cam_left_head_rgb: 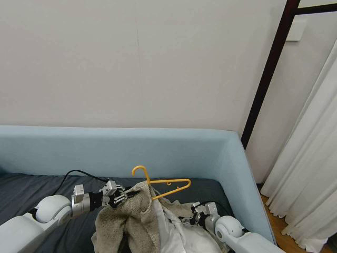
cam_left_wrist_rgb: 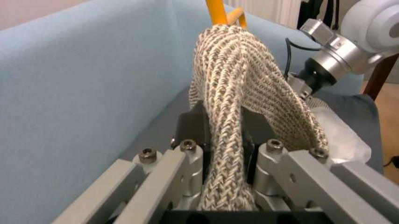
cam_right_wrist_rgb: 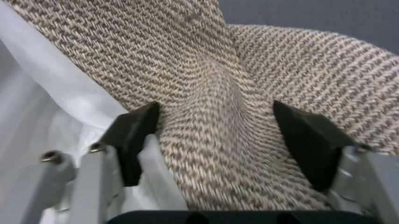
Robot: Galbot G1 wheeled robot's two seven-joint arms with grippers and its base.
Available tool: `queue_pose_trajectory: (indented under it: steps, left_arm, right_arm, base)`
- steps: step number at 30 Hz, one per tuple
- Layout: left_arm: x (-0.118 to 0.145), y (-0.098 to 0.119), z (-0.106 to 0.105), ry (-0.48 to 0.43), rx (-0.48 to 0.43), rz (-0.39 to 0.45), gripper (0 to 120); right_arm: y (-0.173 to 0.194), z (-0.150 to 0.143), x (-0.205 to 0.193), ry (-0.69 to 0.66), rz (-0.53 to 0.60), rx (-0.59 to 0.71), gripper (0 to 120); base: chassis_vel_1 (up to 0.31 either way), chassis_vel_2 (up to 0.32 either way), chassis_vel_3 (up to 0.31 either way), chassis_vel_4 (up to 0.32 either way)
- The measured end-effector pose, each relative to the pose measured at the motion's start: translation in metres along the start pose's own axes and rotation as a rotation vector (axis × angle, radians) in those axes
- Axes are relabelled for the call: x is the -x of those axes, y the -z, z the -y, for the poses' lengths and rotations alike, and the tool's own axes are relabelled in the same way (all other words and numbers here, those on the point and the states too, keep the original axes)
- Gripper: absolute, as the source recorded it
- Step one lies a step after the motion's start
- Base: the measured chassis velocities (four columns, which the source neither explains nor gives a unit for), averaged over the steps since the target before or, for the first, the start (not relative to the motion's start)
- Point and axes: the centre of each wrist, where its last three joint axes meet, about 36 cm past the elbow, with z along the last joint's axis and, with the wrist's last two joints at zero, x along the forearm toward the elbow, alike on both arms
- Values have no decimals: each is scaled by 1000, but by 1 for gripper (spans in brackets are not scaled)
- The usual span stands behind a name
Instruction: Pick up the clothes from the sofa and hang them on the clothes hanger.
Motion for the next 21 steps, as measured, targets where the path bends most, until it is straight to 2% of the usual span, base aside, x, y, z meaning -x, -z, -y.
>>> queue_pose_trajectory:
  steps: [1,5,7,10,11,13,14,18,21]
  left_arm:
    - [0,0,0,0,0,0,10]
    - [0,0,0,0,0,1,10]
    - [0,0,0,-1,0,0,10]
    - [-1,0,-1,-2,1,-1,10]
    - [-1,0,-1,-2,1,-1,10]
    - [-1,0,0,-3,1,-3,10]
    - [-1,0,0,-3,1,-3,10]
    - [-3,0,-1,-2,4,-6,10]
    - [-4,1,-2,-1,7,-5,10]
  right_arm:
    - [0,0,0,0,0,0,68]
    - [-1,0,-2,-8,5,-3,48]
    - [-1,0,-3,-9,8,-3,45]
    - [-3,-1,-5,-5,16,-4,30]
    - [-3,-1,-5,-5,16,-4,30]
    - [-3,-2,-7,-1,26,-5,20]
    - [-3,-2,-7,-1,26,-5,20]
    - [-1,1,-13,-5,52,9,4]
    - [0,5,-18,-15,70,19,3]
  base:
    - [0,0,0,0]
    - [0,0,0,0]
    - [0,0,0,0]
    - [0,0,0,0]
    - [0,0,0,0]
    - [0,0,0,0]
    - [0,0,0,0]
    - [0,0,0,0]
    - [0,0,0,0]
